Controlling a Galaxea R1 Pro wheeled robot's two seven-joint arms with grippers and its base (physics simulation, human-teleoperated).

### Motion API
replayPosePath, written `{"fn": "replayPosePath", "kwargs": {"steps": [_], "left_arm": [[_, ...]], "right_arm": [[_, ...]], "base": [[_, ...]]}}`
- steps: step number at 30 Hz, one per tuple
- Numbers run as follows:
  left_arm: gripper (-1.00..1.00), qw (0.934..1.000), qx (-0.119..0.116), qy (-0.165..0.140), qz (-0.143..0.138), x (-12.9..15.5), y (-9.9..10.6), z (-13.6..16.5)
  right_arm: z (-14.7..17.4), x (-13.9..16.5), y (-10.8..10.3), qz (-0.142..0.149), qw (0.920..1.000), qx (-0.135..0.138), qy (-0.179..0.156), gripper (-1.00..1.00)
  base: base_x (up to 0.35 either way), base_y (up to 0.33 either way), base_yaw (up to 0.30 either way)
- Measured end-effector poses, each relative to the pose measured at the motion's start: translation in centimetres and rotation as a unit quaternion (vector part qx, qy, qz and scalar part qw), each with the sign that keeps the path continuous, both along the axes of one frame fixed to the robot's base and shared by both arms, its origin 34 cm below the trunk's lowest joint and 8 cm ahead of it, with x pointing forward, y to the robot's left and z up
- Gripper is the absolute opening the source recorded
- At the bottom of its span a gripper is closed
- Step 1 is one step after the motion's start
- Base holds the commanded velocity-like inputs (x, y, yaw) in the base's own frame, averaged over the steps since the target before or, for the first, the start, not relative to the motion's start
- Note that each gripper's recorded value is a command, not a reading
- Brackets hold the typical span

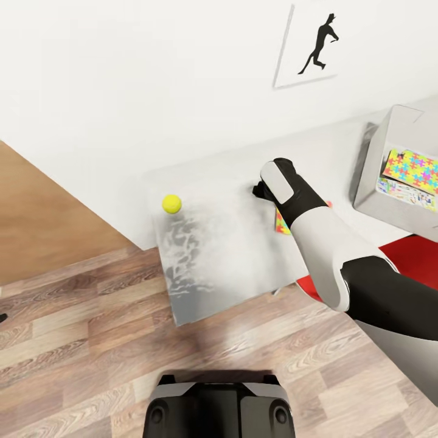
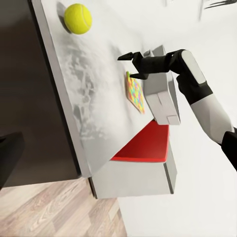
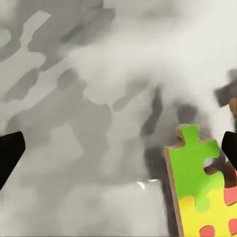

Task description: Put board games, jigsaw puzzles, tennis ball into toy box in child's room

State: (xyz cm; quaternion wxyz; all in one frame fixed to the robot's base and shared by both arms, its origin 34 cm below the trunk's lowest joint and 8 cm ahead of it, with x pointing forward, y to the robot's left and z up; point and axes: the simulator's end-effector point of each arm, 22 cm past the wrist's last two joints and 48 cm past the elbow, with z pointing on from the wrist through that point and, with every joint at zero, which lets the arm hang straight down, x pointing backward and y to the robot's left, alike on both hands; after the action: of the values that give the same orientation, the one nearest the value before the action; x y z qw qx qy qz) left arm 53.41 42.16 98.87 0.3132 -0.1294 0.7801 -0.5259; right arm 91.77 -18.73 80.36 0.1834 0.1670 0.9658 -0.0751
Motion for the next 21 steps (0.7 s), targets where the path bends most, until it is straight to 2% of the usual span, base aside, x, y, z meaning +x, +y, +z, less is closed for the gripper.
{"fn": "replayPosePath", "kwargs": {"steps": [9, 18, 21], "left_arm": [[1.00, 1.0000, 0.000, 0.000, 0.000, 0.0, 0.0, 0.0], [1.00, 1.0000, 0.000, 0.000, 0.000, 0.0, 0.0, 0.0], [1.00, 1.0000, 0.000, 0.000, 0.000, 0.0, 0.0, 0.0]], "right_arm": [[-0.1, -0.1, 0.0, 0.000, 1.0000, 0.001, 0.001, 1.00], [0.2, 0.2, 0.0, 0.000, 1.0000, -0.001, -0.003, 1.00], [1.3, 1.2, -0.1, -0.003, 0.9999, -0.001, -0.016, 1.00]], "base": [[-0.001, 0.137, 0.000], [0.045, -0.028, 0.000], [0.097, -0.090, 0.000]]}}
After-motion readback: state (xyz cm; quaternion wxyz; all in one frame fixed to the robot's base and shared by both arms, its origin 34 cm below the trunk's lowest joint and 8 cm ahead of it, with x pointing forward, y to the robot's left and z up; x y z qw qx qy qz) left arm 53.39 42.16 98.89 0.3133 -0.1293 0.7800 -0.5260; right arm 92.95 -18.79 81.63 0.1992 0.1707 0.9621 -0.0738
